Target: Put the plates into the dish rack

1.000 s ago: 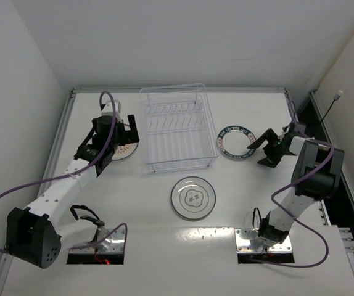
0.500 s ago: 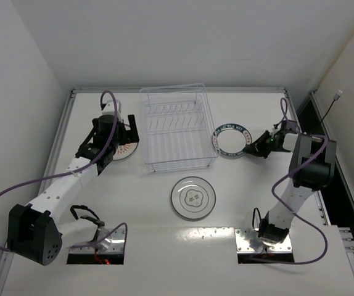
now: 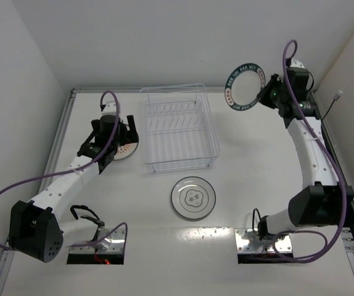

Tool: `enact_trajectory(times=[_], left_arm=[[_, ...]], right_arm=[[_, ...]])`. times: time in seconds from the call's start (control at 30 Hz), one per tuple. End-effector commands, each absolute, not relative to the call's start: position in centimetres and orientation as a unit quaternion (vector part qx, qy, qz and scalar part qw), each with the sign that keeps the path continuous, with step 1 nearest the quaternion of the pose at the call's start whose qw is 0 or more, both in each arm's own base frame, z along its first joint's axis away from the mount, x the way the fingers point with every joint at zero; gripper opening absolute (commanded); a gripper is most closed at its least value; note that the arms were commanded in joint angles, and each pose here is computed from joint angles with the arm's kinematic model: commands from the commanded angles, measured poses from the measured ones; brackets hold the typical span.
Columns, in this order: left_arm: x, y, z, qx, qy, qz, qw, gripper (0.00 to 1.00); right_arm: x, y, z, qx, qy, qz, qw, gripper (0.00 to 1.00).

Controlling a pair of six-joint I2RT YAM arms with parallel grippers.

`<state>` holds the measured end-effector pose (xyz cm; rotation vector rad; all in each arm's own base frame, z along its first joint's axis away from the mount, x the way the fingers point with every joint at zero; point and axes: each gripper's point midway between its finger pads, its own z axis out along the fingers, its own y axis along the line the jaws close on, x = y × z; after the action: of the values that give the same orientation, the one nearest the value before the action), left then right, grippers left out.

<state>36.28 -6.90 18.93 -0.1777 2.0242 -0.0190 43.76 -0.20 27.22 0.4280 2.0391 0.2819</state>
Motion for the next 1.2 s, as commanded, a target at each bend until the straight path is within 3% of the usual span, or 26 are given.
enact_trajectory(times=[0.0,0.4,1.03,1.17], left_arm=[[37.0,-7.0,21.1,-0.087,0.831,-0.009,0.549,1.00],[37.1,-6.1,21.3,-0.099,0.830,0.013,0.549,1.00],[37.2,-6.1,21.3,-0.104,0.831,0.016,0.546,1.00],[37.2,-6.1,21.3,-0.104,0.831,0.016,0.546,1.00]], right_arm=[[44.9,0.8,30.0,0.150,0.836,0.062,0.524,0.00],[51.0,7.4,26.7,0.078,0.869,-0.030,0.488,0.00],[53.2,14.3,20.0,0.024,0.890,-0.129,0.437,0.00],[53.5,16.0,19.1,0.011,0.892,-0.133,0.433,0.04]])
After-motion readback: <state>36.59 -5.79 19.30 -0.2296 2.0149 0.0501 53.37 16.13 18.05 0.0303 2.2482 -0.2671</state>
